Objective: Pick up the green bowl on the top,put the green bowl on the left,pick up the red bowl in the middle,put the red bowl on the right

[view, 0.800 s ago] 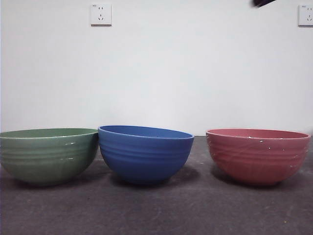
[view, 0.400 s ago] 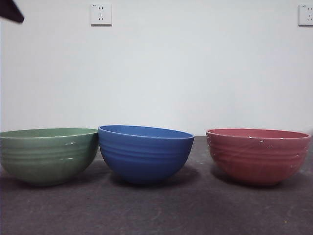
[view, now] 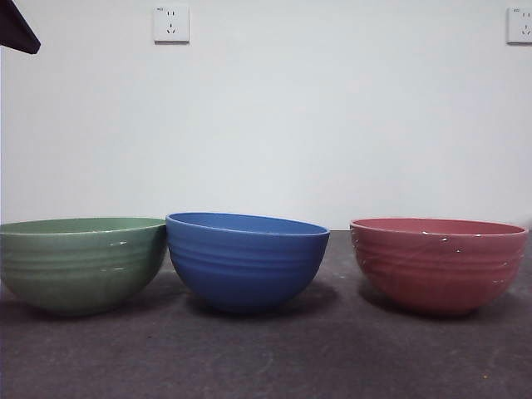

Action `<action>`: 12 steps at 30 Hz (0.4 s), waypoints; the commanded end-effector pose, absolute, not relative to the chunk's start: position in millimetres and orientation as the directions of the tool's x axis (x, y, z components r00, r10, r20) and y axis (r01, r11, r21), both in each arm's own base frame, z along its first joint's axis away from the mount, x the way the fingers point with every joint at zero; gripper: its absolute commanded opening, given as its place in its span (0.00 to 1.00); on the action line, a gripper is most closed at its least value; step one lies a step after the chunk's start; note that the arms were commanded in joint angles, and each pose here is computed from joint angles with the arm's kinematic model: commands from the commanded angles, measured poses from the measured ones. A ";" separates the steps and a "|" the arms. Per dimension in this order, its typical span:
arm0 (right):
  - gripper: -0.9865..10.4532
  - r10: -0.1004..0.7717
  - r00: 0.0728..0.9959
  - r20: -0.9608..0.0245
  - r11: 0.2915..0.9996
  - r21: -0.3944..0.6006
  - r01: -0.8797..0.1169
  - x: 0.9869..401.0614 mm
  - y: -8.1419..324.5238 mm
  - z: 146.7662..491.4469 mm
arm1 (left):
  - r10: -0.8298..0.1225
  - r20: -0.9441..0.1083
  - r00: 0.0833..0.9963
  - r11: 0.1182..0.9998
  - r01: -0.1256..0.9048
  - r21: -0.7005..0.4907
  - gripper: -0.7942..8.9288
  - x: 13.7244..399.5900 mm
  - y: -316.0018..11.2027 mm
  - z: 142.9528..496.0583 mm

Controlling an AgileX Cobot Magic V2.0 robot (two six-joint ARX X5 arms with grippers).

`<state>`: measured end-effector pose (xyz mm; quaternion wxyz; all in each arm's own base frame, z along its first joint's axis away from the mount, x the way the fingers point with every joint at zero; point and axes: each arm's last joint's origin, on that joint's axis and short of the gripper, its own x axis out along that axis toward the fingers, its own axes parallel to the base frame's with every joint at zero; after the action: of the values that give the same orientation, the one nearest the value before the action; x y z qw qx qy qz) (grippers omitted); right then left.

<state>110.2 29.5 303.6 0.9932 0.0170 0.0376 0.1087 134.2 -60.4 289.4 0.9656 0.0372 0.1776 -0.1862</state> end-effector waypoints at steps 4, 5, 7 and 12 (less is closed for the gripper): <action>0.07 0.214 0.972 -0.096 0.976 0.052 -0.210 110.6 29.6 299.9 | -0.347 -0.347 0.872 0.930 0.368 -0.005 0.08 134.4 -60.2 290.3; 0.07 0.214 0.972 -0.101 0.976 0.052 -0.209 110.6 29.5 299.3 | -0.349 -0.350 0.869 0.929 0.370 -0.005 0.08 134.0 -60.4 290.0; 0.07 0.211 0.971 -0.110 0.977 0.051 -0.206 110.6 29.4 298.5 | -0.344 -0.339 0.876 0.931 0.365 -0.002 0.08 125.7 -56.7 292.4; 0.07 0.213 0.968 -0.132 0.977 0.050 -0.208 110.2 29.5 296.4 | -0.276 -0.253 0.927 0.950 0.303 0.076 0.08 88.3 -32.7 300.7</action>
<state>109.8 29.4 297.8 0.9917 0.0134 0.0678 0.1080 95.0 -37.0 299.7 0.9776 0.0470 0.1352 -0.1542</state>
